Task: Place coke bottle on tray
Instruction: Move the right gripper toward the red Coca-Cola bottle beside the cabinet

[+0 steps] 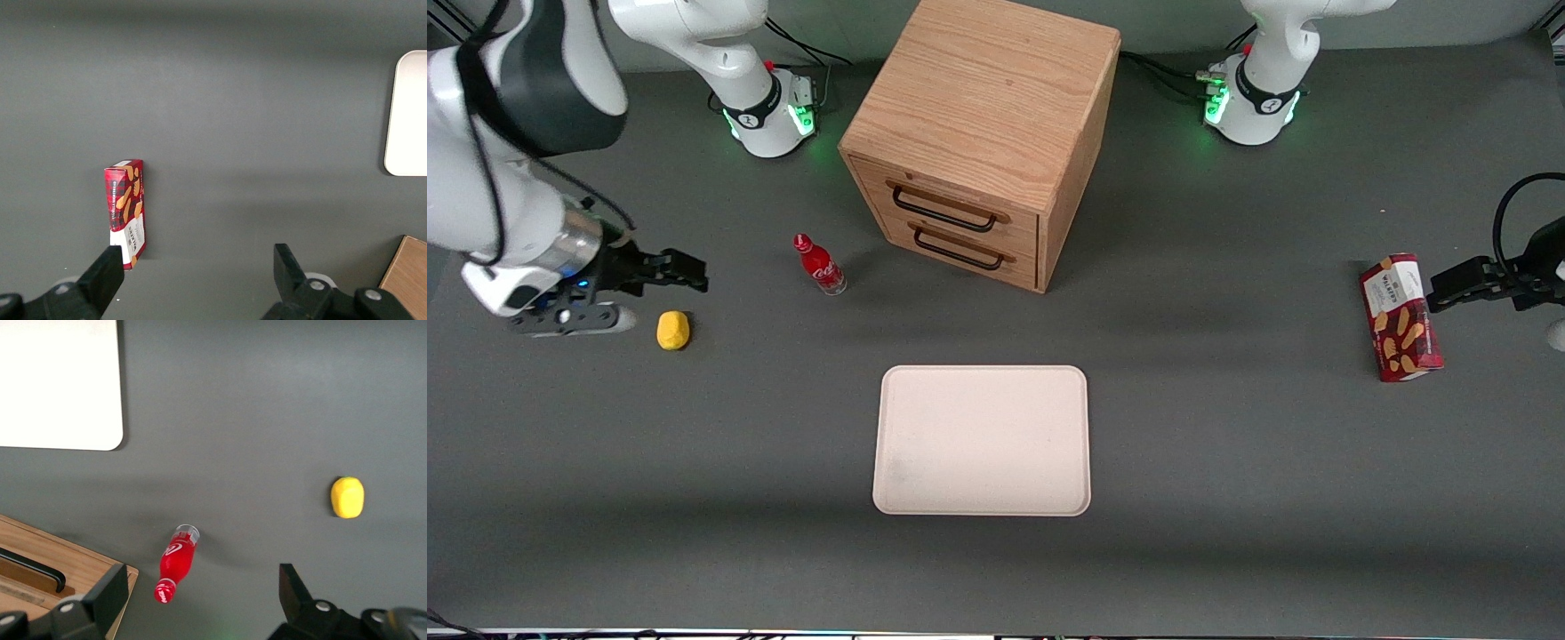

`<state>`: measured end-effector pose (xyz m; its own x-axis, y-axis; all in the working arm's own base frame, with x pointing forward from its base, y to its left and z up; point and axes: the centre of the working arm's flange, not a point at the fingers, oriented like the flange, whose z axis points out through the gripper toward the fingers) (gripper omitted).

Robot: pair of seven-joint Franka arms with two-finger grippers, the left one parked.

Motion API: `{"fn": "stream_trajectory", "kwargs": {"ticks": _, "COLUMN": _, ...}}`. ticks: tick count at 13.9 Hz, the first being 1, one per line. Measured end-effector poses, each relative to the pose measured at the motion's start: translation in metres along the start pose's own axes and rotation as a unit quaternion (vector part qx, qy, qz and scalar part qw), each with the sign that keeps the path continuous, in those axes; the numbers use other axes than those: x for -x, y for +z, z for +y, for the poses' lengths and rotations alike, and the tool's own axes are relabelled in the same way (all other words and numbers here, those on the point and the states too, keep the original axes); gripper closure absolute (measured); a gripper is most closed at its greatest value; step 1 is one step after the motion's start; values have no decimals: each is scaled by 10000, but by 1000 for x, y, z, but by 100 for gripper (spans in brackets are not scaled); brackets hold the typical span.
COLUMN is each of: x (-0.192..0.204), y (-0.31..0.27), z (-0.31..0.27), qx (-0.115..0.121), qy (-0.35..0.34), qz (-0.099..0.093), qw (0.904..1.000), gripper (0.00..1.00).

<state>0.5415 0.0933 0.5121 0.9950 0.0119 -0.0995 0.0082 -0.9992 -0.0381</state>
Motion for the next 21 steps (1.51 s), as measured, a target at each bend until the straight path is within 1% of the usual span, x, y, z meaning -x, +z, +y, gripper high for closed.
{"fn": "stream_trajectory", "kwargs": {"ticks": 3, "x": 48, "y": 42, "z": -33, "qx": 105, "qy": -76, "qz": 243, "qw": 9996, "gripper": 0}}
{"fn": "stream_trajectory", "kwargs": {"ticks": 5, "x": 72, "y": 72, "z": -48, "qx": 195, "qy": -74, "qz": 297, "qw": 9993, "gripper": 0}}
{"fn": "stream_trajectory", "kwargs": {"ticks": 8, "x": 88, "y": 118, "z": -54, "qx": 247, "qy": -78, "qz": 365, "qw": 9990, "gripper": 0}}
{"fn": "stream_trajectory", "kwargs": {"ticks": 11, "x": 99, "y": 159, "z": -44, "qx": 254, "qy": -52, "qz": 399, "qw": 9989, "gripper": 0}}
{"fn": "stream_trajectory", "kwargs": {"ticks": 14, "x": 112, "y": 183, "z": -49, "qx": 263, "qy": -66, "qz": 397, "qw": 9988, "gripper": 0}}
{"fn": "stream_trajectory", "kwargs": {"ticks": 17, "x": 118, "y": 191, "z": -58, "qx": 207, "qy": -57, "qz": 390, "qw": 9990, "gripper": 0}}
{"fn": "stream_trajectory", "kwargs": {"ticks": 21, "x": 121, "y": 195, "z": -59, "qx": 211, "qy": -59, "qz": 348, "qw": 9992, "gripper": 0}}
